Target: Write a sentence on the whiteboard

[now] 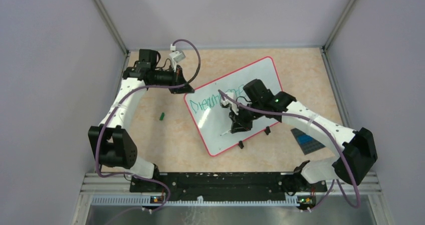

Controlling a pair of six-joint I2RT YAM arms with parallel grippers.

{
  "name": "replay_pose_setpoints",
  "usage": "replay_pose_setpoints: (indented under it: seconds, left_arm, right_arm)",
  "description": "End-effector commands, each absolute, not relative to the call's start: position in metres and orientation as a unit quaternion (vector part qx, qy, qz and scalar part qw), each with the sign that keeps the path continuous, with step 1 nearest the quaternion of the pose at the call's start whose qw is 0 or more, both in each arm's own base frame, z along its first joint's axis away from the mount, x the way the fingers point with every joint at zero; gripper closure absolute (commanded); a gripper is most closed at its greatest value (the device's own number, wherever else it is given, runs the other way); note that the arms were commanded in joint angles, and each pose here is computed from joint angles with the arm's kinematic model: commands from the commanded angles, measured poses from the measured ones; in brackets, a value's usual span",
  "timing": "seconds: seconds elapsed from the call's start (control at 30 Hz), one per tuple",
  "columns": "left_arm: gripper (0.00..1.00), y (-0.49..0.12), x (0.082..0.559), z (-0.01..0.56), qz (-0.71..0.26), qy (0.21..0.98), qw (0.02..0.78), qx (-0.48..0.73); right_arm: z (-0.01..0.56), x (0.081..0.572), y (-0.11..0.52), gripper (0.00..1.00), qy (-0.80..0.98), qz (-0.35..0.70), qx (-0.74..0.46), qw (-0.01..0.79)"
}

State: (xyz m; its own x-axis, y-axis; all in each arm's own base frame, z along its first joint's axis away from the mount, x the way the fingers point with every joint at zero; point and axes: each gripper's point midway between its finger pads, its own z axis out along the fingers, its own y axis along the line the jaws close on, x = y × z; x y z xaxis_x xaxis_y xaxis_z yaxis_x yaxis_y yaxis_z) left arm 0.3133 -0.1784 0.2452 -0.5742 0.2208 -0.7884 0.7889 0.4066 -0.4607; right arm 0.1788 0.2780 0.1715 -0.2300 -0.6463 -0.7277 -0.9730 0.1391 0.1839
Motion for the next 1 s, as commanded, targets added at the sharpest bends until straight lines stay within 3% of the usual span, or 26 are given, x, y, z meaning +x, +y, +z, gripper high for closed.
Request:
replay_pose_setpoints:
  seconds: [0.0,0.4,0.97]
  left_arm:
    - [1.0,-0.188,0.305,0.223,-0.447,0.784,0.28,0.327]
    - [1.0,-0.186,0.306,0.221,-0.441,0.788,0.28,0.326]
    - [1.0,-0.184,0.304,0.222,-0.433,0.789,0.285,0.329]
  right_arm:
    - [0.19,0.166,0.307,1.0,0.673,0.34,-0.589,0.291]
    - [0.188,0.194,0.323,1.0,0.69,0.286,-0.566,0.349]
    - [0.166,0.197,0.322,1.0,0.696,0.265,-0.582,0.327]
